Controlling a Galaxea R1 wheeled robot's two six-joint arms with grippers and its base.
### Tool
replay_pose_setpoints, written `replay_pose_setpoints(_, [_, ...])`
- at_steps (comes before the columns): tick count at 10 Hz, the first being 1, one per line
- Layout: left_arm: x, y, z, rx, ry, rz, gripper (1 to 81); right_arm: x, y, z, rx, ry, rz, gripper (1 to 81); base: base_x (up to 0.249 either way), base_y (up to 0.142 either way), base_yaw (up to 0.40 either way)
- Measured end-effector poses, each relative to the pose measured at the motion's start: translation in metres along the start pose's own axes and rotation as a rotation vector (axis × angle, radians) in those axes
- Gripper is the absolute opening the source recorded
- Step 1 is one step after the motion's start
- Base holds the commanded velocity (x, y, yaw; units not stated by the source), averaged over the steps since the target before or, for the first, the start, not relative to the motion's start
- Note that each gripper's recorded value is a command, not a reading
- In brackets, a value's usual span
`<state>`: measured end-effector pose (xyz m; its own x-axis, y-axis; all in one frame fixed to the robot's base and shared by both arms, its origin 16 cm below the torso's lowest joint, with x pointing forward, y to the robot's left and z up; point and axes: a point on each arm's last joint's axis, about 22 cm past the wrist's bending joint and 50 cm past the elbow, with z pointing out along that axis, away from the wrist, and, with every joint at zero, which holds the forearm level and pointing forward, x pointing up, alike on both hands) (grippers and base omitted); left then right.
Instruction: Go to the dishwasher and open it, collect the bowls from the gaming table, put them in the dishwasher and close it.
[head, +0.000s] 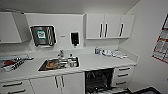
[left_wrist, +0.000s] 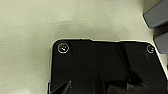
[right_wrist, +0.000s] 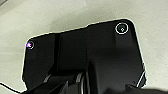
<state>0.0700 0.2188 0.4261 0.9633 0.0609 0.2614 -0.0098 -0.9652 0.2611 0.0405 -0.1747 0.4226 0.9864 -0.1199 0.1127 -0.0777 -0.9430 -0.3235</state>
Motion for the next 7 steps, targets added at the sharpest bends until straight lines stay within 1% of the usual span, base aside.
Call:
replay_pose_setpoints(1, [0.0021,-0.0009,0.0003,0.002,0.002,0.001,81.1,0.002,0.0,0.0001,0.0,0.002,-0.001,81.1,0.0,0.0,0.298])
replay_pose_setpoints(4, [0.0091,-0.0007,0.0013,0.002,0.013,0.004,81.1,-0.005,-0.0015,0.0003,0.001,-0.012,0.001,81.1,0.0,0.0,0.322])
replay_pose_setpoints(5, [0.0054,-0.0011,0.0008,0.003,0.005,0.003,81.1,0.0025,-0.0009,0.0004,0.0,0.003,-0.001,81.1,0.0,0.0,0.345])
replay_pose_setpoints(6, [0.0031,-0.0036,-0.0001,0.006,0.002,0.003,81.1,0.0043,-0.0034,0.001,0.003,0.007,-0.001,81.1,0.0,0.0,0.349])
replay_pose_setpoints(7, [0.0051,-0.0027,0.0005,0.005,0.004,0.003,81.1,0.0008,-0.0032,0.0009,0.003,0.0,0.0,81.1,0.0,0.0,0.352])
